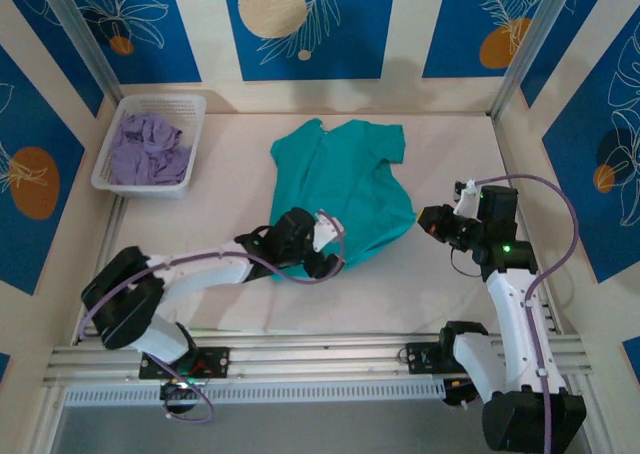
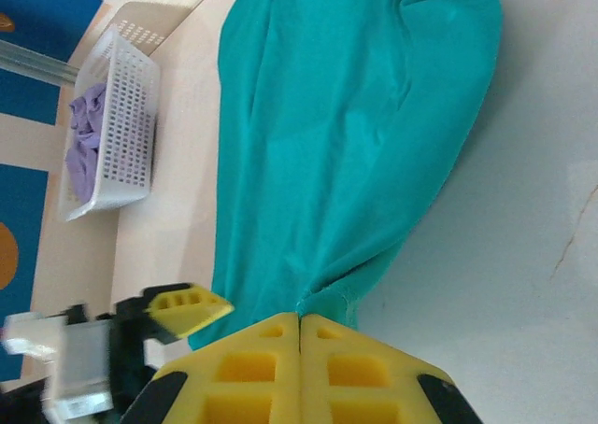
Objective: Fold the inside-out t-shirt
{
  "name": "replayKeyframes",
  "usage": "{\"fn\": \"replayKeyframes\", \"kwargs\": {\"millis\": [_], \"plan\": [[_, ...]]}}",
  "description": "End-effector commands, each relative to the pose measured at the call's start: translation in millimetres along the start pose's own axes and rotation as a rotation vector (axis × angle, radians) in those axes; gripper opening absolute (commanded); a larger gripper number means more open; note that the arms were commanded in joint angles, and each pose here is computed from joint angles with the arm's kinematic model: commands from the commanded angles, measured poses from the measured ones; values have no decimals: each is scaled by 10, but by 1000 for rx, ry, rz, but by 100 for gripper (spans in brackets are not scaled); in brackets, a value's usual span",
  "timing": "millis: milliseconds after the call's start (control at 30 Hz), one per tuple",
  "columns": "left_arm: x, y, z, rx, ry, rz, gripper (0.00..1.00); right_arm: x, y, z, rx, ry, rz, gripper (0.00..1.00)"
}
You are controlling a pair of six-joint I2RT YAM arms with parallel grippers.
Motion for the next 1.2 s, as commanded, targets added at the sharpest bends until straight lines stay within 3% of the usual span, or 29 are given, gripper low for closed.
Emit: {"fn": "replayKeyframes", "kwargs": {"millis": [0,200,433,667,1067,1167], "plan": [[139,-32,-136,-36,-12,-105,69,-18,116,55,51,31,4,0],[119,-121,-358,-127,23,-114,71,-27,68,42,47,33,-2,0],[87,-68,-522,-111,58,-114,71,-29,31,28,47,35,-14,0],[94,15,-564,-64,66,-103,57,-31,-11,28,39,36,-16,0],[49,105,-560,-53,68,-63,41,-48,-99,-5,35,37,-30,0],[12,130,-607,-40,93,-68,41,-49,-94,-1,43,37,-35,0]]}}
Point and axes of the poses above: each hand's point on the last joint's axis, 136 mm out from that joint toward the fingers, its own z axis back along the fingers, its own y axis along the line the jaws close on, x = y × z, the point moved 3 cm from there along z, back along the fingers, and after that the axes turned 7 degrees about -z, right-handed, at the moved point
